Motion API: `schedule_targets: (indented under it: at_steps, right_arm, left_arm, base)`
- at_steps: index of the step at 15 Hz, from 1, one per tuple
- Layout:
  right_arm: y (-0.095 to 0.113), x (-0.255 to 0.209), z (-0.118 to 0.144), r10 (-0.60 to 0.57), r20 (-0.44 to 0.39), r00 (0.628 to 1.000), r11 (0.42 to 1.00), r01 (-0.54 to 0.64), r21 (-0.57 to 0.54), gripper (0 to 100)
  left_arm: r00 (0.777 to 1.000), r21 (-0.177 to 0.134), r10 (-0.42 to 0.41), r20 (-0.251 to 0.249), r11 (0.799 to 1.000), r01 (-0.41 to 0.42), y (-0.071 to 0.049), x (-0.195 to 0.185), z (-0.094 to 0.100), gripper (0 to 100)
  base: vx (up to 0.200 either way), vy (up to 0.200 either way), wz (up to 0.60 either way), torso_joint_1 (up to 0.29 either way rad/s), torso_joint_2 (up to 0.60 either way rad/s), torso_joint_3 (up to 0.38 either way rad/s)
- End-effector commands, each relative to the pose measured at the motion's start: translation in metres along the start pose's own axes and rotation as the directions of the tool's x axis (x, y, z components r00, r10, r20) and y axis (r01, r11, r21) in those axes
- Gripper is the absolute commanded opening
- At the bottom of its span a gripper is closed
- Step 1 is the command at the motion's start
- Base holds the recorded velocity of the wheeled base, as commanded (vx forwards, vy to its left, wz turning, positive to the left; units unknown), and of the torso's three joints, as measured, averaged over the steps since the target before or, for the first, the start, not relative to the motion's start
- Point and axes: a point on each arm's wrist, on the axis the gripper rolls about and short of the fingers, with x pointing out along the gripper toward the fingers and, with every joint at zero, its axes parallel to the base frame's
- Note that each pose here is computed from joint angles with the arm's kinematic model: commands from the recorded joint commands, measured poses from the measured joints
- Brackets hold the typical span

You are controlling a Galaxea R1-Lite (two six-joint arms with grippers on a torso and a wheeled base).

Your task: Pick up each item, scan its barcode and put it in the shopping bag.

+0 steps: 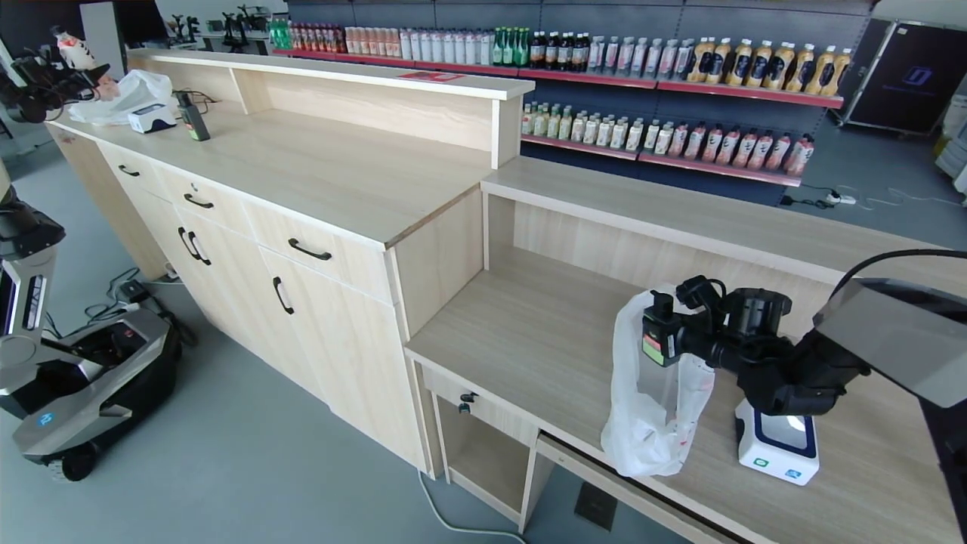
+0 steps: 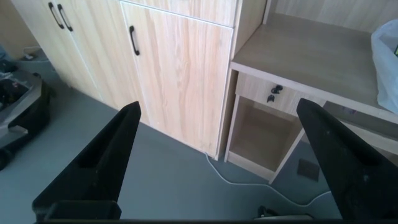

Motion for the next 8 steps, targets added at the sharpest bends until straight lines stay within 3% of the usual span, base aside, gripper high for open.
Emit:
schedule_targets:
  at_steps: [1, 8]
  right_arm:
    - [0.008, 0.016, -0.009, 0.022, 0.008, 1.0, 1.0, -0.022, -0.005, 0]
    - [0.02, 0.03, -0.032, 0.045, -0.026, 0.999, 0.999, -0.045, -0.007, 0]
  left_arm:
    - [1.0, 0.001, 0.0, 0.0, 1.0, 0.0, 0.0, 0.0, 0.0, 100]
    - [1.0, 0.001, 0.0, 0.0, 1.0, 0.0, 0.0, 0.0, 0.0, 100]
  base:
    - [0.0, 0.0, 0.0, 0.0, 0.0, 0.0]
    - [0.0, 0.0, 0.0, 0.0, 0.0, 0.0]
